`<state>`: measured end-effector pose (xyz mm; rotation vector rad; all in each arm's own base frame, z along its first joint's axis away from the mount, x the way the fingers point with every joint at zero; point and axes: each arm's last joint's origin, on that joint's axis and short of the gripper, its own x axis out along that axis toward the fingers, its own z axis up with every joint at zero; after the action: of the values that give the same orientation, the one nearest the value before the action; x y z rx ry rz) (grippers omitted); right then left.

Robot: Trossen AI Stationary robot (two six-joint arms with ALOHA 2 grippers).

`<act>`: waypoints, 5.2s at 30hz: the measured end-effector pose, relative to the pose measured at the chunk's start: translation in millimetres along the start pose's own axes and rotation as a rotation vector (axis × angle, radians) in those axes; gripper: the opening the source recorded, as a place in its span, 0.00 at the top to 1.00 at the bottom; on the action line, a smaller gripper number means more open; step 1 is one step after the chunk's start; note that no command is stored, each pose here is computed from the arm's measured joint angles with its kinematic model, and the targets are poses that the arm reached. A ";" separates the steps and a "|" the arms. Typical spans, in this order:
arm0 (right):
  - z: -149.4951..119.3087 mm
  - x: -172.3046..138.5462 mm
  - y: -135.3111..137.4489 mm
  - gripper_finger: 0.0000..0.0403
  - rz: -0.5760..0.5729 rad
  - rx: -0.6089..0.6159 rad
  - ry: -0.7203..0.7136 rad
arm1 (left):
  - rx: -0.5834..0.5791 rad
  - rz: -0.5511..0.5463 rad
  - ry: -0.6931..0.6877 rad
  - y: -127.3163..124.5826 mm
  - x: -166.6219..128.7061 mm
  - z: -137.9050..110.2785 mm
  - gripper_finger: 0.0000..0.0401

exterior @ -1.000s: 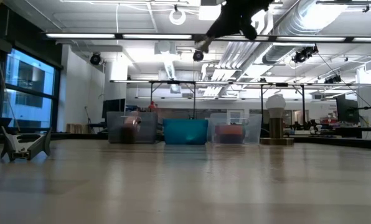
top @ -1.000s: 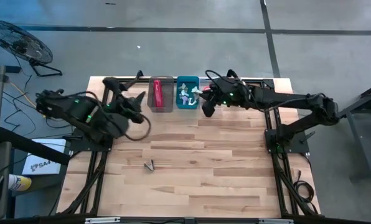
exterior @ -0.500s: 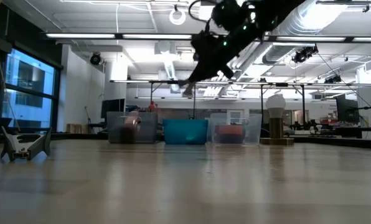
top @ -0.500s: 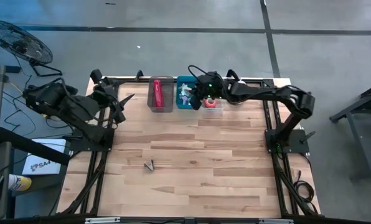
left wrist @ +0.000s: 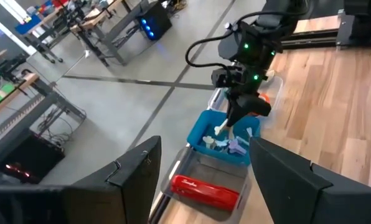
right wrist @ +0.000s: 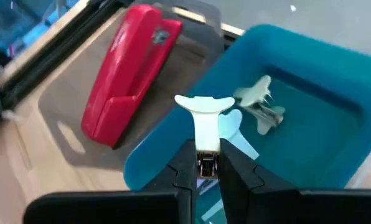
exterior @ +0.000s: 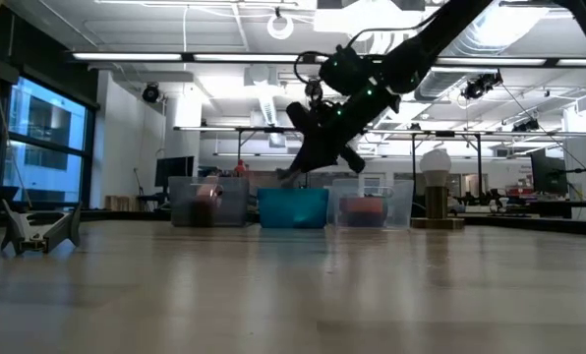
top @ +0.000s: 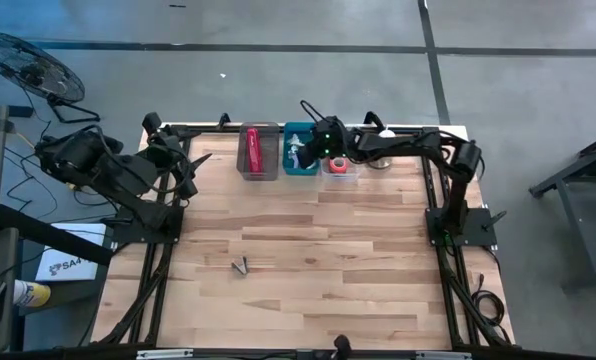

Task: Pick and place Stapler, Stapler remover, tape
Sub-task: Put the gray staple remover into the blue bin, then put the black staple remover into the blue bin

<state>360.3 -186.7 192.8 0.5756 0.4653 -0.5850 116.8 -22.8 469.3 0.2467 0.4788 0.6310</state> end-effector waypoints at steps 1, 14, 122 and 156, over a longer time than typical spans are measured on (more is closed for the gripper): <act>-1.3 1.9 -1.5 0.92 -0.004 0.036 0.006 | -0.005 0.001 0.002 0.1 0.0 -0.3 0.40; -3.4 3.9 -15.8 0.75 -0.038 0.311 0.063 | -0.008 0.001 0.002 -0.1 0.1 -0.3 0.40; -69.3 -191.5 135.8 0.41 0.000 -0.123 0.260 | -0.831 0.051 1.104 -164.1 105.0 -188.2 0.40; -72.3 -193.3 138.1 0.41 -0.010 -0.043 0.264 | -1.087 0.107 1.226 -206.5 102.7 -195.9 0.40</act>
<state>286.0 26.1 297.0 0.6121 0.7282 -0.5090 195.7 -106.2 189.4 -1.2317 1.1989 1.0241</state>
